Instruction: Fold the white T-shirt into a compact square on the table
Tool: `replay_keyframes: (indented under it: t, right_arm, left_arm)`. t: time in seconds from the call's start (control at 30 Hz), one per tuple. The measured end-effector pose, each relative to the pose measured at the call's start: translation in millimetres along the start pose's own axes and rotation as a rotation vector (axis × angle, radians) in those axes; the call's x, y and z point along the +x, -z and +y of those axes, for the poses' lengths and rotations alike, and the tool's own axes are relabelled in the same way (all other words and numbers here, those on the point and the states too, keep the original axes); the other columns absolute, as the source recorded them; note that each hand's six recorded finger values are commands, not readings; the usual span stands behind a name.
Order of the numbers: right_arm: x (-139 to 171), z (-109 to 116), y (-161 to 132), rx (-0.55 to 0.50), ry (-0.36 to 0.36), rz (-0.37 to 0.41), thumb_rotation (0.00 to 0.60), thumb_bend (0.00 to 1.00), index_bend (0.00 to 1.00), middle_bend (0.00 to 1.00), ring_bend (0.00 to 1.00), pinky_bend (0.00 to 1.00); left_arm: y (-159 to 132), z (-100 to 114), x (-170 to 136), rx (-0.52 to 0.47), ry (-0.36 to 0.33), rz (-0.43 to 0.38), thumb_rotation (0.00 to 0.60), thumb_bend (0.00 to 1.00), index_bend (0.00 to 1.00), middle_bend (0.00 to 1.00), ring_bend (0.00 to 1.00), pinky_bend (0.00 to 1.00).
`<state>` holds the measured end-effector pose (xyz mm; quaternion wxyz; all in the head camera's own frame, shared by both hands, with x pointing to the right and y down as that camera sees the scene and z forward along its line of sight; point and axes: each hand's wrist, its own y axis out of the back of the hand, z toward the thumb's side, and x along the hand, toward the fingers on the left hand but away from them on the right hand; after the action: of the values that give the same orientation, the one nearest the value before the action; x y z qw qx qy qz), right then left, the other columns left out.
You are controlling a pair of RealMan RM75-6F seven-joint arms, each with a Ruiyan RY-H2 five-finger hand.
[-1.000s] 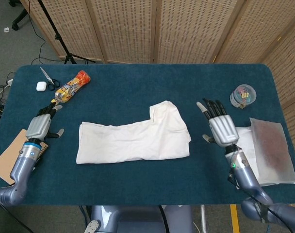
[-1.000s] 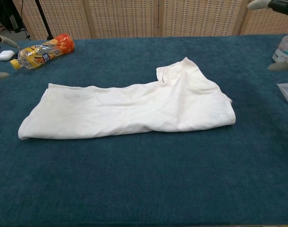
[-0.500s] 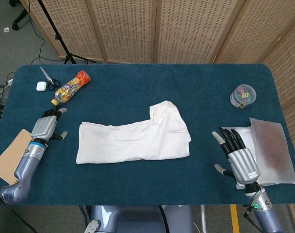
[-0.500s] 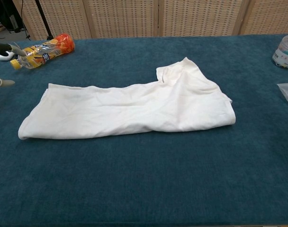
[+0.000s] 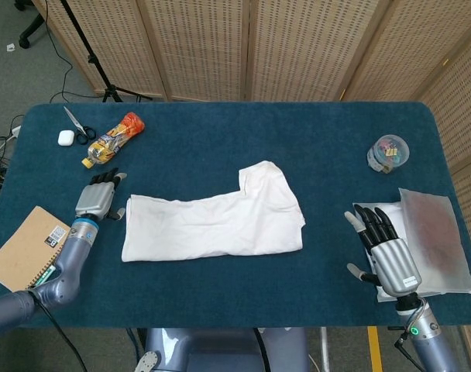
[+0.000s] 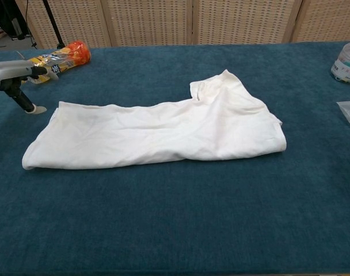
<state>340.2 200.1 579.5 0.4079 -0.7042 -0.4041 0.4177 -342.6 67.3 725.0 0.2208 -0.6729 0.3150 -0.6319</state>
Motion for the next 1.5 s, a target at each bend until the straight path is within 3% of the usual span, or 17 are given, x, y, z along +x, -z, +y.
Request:
replay_keyframes:
  t: [0.1,0.37,0.8,0.9,1.5]
  right_arm:
    - [0,-2,1,0.0,-0.01,0.0,0.6,0.0,0.0,0.0,0.0,0.0]
    - [0,-4,2,0.002,-0.015,-0.002,0.6,0.0,0.0,0.0,0.0,0.0]
    - [-1,-5,3,-0.003,-0.023,-0.008,0.6,0.0,0.0,0.0,0.0,0.0]
    - [-1,-6,3,-0.006,-0.024,-0.01,0.6,0.0,0.0,0.0,0.0,0.0]
    - [-1,-5,3,-0.015,-0.026,-0.011,0.6,0.0,0.0,0.0,0.0,0.0]
  left_arm:
    - [-10,-4,6,0.01,0.008,0.006,0.6,0.34,0.28,0.0,0.0,0.0]
    - [-25,-12,17,0.021,0.015,0.03,0.6,0.35,0.32,0.0,0.0,0.0]
    - [-16,-22,18,0.001,0.042,0.058,0.6,0.35,0.41,0.0,0.0,0.0]
    - [-15,-23,17,-0.005,0.042,0.055,0.6,0.35,0.49,0.0,0.0,0.0]
    - [-14,-26,18,-0.023,-0.011,0.076,0.6,0.38,0.68,0.0,0.0,0.0]
